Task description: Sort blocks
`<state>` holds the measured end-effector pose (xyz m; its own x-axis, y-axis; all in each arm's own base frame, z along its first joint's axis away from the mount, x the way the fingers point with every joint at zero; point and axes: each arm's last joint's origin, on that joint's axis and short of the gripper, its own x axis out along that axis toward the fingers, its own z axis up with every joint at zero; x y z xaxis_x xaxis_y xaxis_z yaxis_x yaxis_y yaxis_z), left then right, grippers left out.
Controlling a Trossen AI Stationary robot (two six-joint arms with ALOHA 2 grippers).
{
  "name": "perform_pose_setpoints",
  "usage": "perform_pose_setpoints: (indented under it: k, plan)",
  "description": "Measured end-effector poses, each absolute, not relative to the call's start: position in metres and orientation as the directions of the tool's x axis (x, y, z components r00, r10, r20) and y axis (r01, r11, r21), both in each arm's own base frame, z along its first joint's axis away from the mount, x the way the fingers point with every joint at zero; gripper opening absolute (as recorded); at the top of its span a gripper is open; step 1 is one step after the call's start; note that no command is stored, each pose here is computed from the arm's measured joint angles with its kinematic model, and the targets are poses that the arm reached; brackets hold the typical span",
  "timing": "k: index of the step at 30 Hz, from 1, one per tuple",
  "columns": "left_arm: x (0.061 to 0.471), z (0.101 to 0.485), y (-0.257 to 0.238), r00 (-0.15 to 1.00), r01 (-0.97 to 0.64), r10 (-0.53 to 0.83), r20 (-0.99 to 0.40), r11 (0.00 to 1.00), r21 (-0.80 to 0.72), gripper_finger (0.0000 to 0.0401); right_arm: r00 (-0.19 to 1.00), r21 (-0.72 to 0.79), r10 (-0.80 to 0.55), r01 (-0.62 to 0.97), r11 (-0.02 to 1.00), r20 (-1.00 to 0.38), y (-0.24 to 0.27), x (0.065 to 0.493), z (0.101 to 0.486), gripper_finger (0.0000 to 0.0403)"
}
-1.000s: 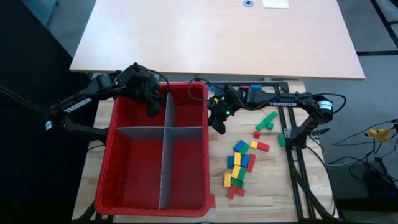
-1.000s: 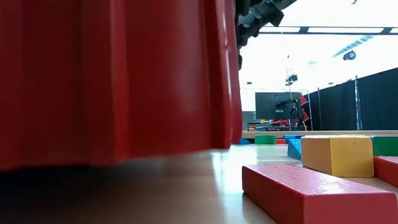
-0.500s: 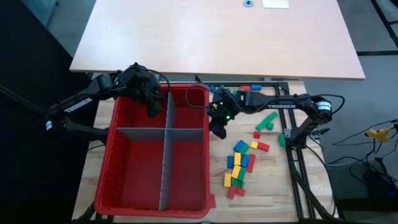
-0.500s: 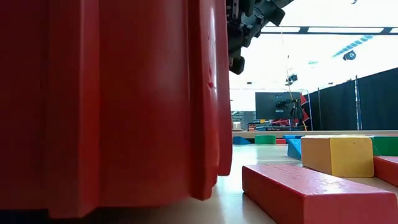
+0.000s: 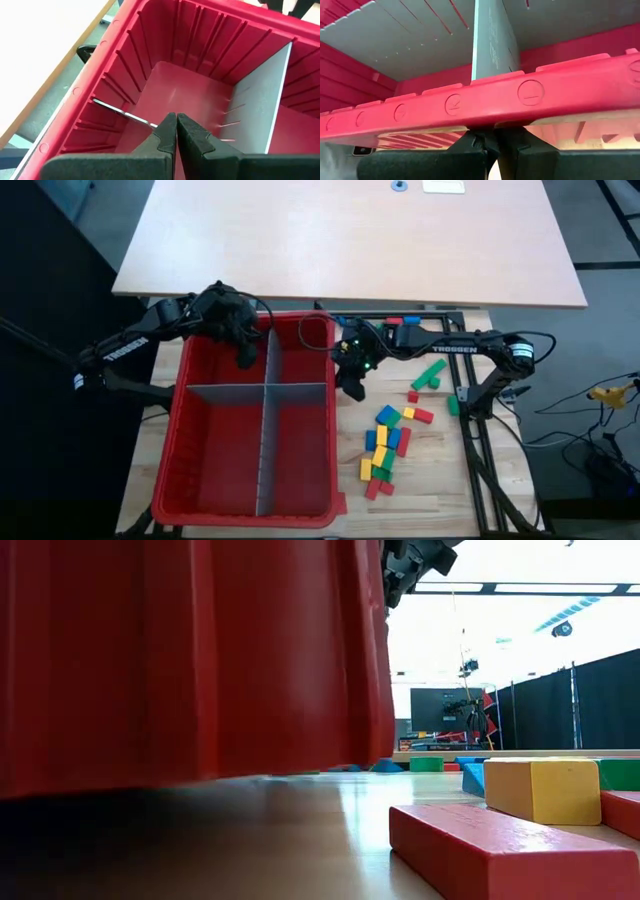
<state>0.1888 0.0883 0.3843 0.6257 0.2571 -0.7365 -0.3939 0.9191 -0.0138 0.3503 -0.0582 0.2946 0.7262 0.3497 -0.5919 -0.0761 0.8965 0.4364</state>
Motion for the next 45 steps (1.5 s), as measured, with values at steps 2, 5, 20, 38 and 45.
perform_pose_setpoints:
  k: [2,5,20,38,45]
  plan:
    - [0.188,0.384,0.088,0.624,-0.386,0.256,-0.738,0.922,-0.006,0.0,0.722,0.449,0.375,-0.1,0.888,-0.582,-0.058,0.35,0.296,0.0]
    - [0.188,0.384,0.088,0.62,-0.374,0.255,-0.742,0.927,0.005,0.0,0.713,0.463,0.402,-0.121,0.878,-0.575,-0.055,0.35,0.296,0.0]
    - [0.187,0.384,0.088,0.616,-0.36,0.254,-0.746,0.933,0.021,0.0,0.683,0.537,0.539,-0.248,0.806,-0.493,-0.04,0.345,0.31,0.0]
    - [0.185,0.383,0.087,0.605,-0.361,0.249,-0.756,0.932,0.018,0.0,0.553,0.484,0.481,-0.154,0.862,-0.68,-0.029,0.331,0.293,0.0]
    - [0.184,0.384,0.086,0.609,-0.362,0.251,-0.753,0.932,0.018,0.0,0.619,0.443,0.451,-0.179,0.878,-0.643,-0.041,0.332,0.311,0.0]
